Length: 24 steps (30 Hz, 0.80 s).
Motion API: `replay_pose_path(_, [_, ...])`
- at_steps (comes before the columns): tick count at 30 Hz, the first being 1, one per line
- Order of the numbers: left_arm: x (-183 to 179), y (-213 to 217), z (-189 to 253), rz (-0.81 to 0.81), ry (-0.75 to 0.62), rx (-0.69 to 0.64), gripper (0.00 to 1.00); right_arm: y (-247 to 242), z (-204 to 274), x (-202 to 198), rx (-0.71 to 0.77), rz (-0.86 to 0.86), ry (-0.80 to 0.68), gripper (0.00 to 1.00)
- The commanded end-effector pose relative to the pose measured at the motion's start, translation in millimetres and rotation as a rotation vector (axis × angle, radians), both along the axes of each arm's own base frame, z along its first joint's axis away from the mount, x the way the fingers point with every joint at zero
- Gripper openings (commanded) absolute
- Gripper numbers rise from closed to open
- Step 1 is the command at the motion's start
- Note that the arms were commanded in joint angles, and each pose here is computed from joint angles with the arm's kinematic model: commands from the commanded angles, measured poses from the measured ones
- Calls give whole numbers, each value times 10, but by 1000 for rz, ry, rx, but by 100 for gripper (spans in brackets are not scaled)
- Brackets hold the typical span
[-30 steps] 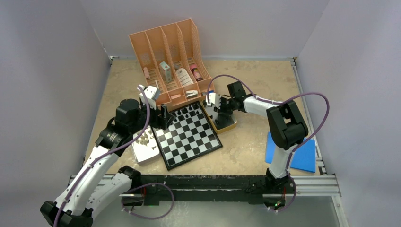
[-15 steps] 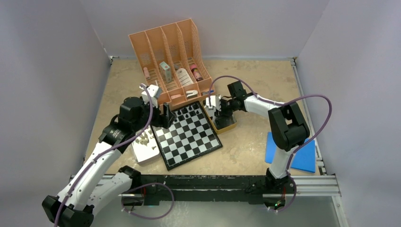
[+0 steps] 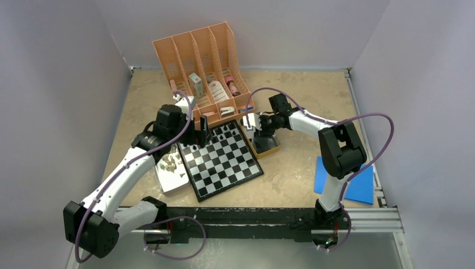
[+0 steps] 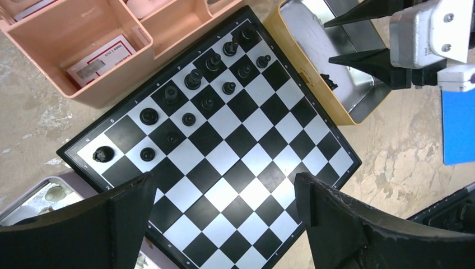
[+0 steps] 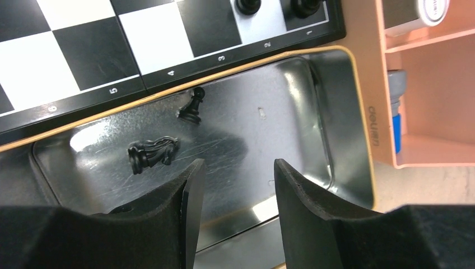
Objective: Set up the chess pieces on the board
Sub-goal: Pick up the chess piece from the storage box.
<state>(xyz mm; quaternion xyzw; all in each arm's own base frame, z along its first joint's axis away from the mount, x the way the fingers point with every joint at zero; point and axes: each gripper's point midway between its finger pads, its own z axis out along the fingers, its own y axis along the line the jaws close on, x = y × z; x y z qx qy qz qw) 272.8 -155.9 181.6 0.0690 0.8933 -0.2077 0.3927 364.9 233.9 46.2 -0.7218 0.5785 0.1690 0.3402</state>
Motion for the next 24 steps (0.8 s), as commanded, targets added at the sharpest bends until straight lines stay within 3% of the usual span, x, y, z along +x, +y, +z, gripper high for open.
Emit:
replay_pose_path(1, [145,1,228,41,-48,-31,93,144,184,90,45,71,-50,52])
replay_pose_path(24, [123,128,213,59,-107,15,91,346,27,152,81,174,-55,55])
